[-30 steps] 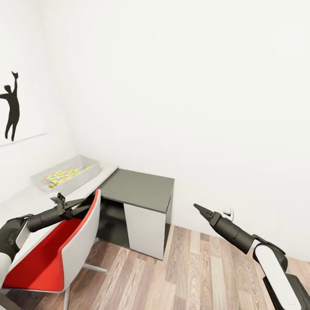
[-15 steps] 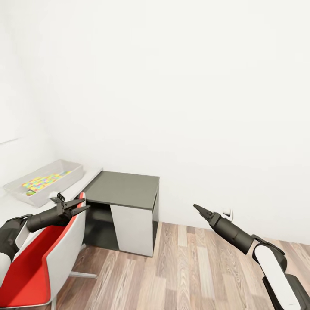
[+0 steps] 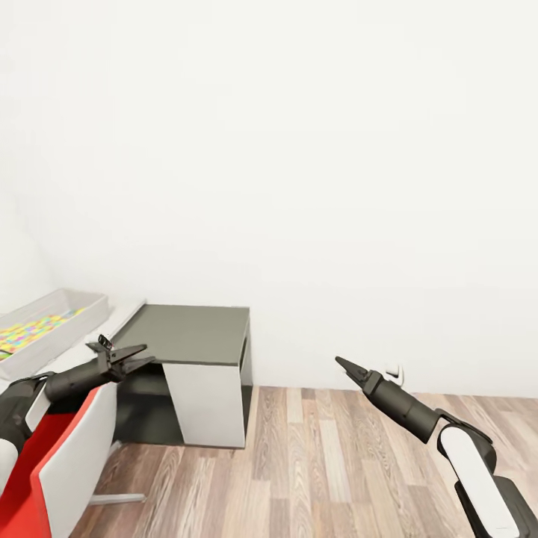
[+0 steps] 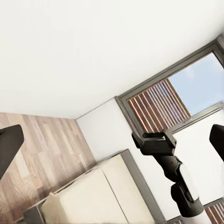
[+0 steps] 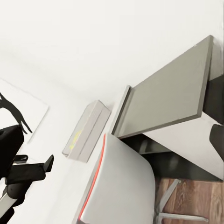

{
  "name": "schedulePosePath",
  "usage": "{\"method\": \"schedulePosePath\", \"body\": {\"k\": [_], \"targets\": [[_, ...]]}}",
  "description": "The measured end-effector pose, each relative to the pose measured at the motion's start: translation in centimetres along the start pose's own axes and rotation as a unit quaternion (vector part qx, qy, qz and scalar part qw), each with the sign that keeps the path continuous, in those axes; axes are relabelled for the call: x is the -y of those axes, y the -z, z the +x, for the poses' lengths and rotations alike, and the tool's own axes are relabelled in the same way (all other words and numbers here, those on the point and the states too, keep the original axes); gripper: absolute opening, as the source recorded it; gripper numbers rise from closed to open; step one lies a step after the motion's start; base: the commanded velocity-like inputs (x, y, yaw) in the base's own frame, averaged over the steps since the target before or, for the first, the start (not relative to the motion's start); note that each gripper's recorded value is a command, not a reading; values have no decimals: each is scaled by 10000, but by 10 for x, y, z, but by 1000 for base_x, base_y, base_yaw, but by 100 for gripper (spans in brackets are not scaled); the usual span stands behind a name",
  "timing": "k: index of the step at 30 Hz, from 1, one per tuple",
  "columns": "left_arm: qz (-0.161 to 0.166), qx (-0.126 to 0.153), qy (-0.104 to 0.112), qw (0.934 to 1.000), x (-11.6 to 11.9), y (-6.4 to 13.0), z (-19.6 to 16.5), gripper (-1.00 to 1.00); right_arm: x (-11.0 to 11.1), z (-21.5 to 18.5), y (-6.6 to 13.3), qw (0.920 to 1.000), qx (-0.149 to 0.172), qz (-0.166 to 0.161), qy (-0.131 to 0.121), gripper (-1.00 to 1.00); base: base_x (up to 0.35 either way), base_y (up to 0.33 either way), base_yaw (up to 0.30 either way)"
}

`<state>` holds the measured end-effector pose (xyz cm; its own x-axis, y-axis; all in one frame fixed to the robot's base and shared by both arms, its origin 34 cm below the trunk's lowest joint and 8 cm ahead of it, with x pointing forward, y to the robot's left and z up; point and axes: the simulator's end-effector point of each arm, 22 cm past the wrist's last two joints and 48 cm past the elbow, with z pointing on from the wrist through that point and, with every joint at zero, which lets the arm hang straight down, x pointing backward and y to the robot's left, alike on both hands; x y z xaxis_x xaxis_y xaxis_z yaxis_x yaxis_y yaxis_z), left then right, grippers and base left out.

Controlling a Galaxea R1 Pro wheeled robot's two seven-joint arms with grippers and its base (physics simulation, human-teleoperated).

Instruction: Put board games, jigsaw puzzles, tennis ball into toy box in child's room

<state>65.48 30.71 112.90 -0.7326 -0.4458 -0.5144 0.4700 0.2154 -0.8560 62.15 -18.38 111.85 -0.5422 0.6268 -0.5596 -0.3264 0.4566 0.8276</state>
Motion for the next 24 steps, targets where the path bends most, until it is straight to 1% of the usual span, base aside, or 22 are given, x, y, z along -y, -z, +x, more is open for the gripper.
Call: {"method": "schedulePosePath", "body": {"k": [12,16,21,24], "targets": [[16,7,-27,10000,3,0,-1,100,-1,1,0,10000,-14,-7,2,100,-1,0,-270],[19,8,-36,10000,4,0,-2,100,-1,1,0,10000,-20,11,28,100,-119,79,-252],[22,9,-42,10000,5,0,-2,100,6,4,0,9996,-79,168,201,100,-152,111,-65],[25,5,-39,10000,5,0,-1,100,8,5,0,9994,-98,217,257,100,-162,93,-4]]}}
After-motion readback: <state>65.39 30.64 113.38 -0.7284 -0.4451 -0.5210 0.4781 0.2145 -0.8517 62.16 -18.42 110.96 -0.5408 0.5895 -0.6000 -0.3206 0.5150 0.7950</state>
